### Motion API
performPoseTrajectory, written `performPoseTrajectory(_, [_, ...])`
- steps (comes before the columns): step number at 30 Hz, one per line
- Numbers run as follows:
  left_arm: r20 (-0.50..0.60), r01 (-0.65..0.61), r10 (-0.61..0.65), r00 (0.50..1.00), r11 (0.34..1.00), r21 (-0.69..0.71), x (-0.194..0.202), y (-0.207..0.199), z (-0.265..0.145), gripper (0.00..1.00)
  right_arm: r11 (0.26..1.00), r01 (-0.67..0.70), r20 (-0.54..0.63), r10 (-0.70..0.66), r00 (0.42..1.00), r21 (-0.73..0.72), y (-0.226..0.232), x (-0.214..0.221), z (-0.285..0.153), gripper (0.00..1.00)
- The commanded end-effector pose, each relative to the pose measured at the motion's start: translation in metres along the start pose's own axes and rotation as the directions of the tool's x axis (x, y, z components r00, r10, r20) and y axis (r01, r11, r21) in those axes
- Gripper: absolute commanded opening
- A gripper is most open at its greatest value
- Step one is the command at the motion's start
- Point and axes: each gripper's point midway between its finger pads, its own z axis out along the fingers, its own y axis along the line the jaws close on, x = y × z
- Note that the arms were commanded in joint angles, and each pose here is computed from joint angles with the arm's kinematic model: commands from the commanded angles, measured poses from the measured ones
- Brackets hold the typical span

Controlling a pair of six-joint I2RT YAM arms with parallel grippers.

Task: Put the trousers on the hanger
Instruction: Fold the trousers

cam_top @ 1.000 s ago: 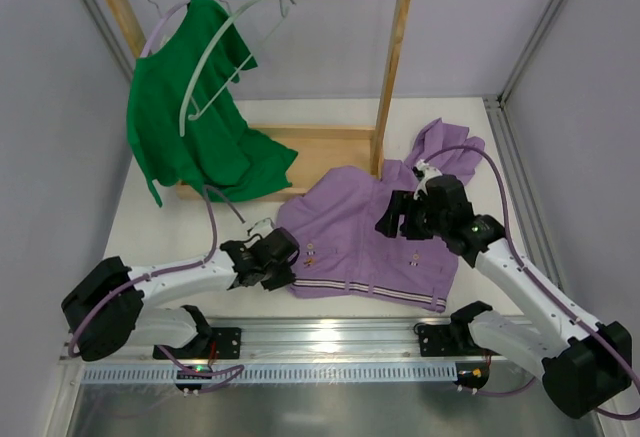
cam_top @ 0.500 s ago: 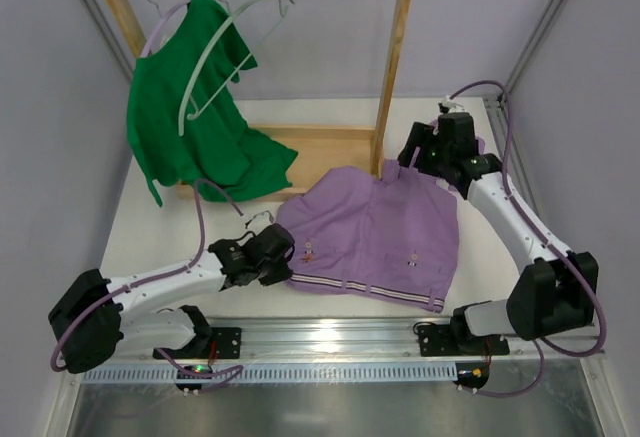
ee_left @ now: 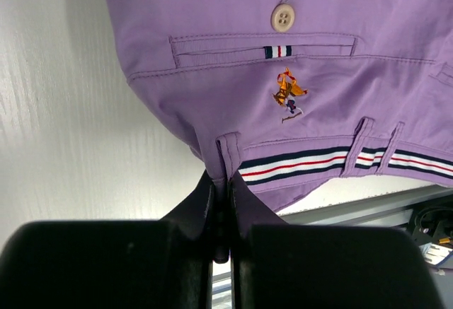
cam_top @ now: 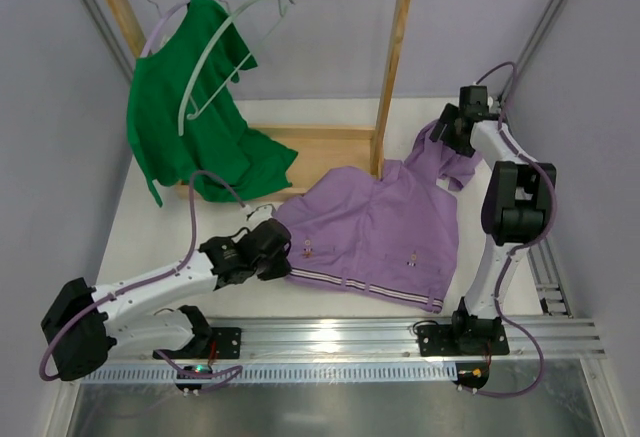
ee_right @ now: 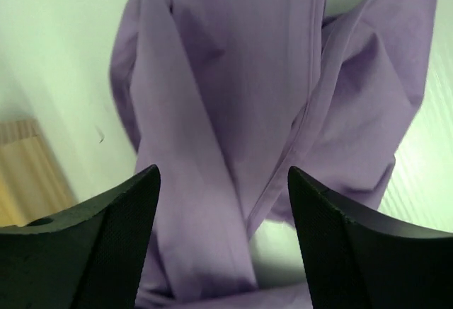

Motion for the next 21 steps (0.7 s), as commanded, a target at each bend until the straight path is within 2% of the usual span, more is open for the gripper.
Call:
performPoseTrajectory(1, [0.056,-0.027,0.026,0.998,0.999,0.017,-0.018,-0.006,-0.016,0.0,0.997,0.046,-0.019,-0.048,0.999,-0.061,0.009,-0.009,0.02,0.75])
performPoseTrajectory(8, [0.103,-0.026,0.024,0.994,0.999,0.026,-0.032,-0.011,-0.029,0.0,0.985,0.046,0.012,-0.045,0.999,-0.167,0.023,-0.029,0.025,0.53])
performPoseTrajectory(11, [0.105,-0.025,0.021,0.994,0.999,0.035,-0.034,-0.016,-0.027,0.01,0.98,0.028,0.016,-0.026,1.0,-0.195,0.021,-0.038,0.023,0.32])
performPoseTrajectory(12, [0.103,-0.027,0.023,0.994,0.999,0.032,-0.034,-0.016,-0.027,0.0,0.979,0.025,0.015,-0.022,1.0,-0.203,0.02,-0.04,0.022,0.16])
performPoseTrajectory(13, [0.099,-0.03,0.028,0.995,0.999,0.025,-0.033,-0.016,-0.025,0.01,0.978,0.019,0.01,-0.018,1.0,-0.207,0.019,-0.041,0.019,0.05])
performPoseTrajectory(17, [0.121,-0.062,0.063,0.991,0.998,-0.01,-0.042,-0.015,-0.031,0.01,0.985,-0.024,0.047,0.033,0.998,-0.173,-0.005,-0.061,-0.007,0.04])
performPoseTrajectory(18, [0.144,-0.062,0.062,0.988,0.998,-0.006,-0.051,-0.021,-0.037,0.0,0.989,-0.038,0.082,0.05,0.995,-0.144,-0.015,-0.074,-0.024,0.04])
performPoseTrajectory(21, [0.18,-0.08,0.089,0.98,0.995,-0.057,-0.062,-0.014,-0.047,0.0,0.991,-0.131,0.077,0.13,0.989,0.007,-0.063,-0.075,-0.053,0.04])
